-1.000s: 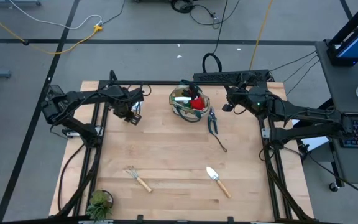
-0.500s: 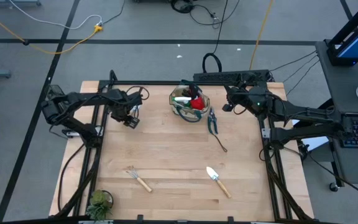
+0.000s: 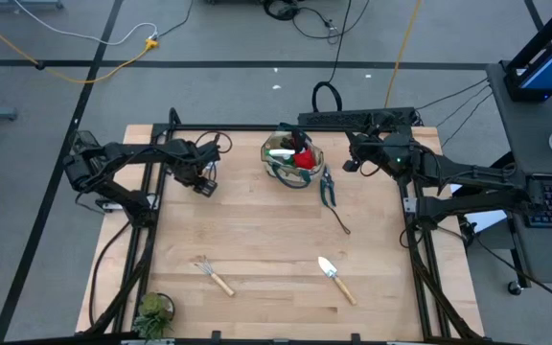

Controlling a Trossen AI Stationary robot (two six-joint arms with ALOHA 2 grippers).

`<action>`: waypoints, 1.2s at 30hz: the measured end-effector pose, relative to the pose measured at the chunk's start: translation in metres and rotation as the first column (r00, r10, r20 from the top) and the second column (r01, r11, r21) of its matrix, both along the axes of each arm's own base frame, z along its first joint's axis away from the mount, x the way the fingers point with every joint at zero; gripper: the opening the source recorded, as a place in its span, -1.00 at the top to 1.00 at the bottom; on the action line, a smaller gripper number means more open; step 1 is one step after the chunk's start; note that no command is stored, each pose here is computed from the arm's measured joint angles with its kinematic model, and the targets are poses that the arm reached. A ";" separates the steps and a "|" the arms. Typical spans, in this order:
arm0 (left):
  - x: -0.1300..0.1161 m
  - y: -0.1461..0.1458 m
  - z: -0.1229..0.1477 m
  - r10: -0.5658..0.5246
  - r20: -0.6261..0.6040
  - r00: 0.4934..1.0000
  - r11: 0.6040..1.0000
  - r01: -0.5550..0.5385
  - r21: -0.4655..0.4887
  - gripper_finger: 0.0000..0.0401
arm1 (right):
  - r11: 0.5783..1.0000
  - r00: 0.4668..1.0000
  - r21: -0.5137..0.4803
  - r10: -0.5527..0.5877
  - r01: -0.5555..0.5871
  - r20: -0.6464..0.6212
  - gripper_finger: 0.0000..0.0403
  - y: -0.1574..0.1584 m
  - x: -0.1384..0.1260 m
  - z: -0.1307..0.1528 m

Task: Pick & Place Garden tools in Gardening bag
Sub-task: Put the top brown trowel into the green gardening bag

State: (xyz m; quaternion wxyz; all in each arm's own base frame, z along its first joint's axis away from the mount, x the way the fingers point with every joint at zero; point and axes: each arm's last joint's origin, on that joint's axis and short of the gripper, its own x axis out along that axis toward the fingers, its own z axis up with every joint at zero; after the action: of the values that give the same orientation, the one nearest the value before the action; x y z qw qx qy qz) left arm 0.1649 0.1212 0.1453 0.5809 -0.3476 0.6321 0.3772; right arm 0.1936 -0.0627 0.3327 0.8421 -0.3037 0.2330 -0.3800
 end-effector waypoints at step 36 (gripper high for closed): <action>0.009 -0.001 0.013 -0.034 0.133 0.990 0.984 0.057 -0.170 0.65 | 1.000 1.000 -0.001 0.002 -0.002 0.007 0.61 0.000 0.000 0.001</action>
State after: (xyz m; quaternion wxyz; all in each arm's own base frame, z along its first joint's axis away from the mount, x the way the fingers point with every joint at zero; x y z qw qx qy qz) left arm 0.1741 0.1200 0.1584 0.5968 -0.4061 0.6311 0.2840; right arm 0.1937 -0.0627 0.3332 0.8430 -0.3031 0.2297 -0.3805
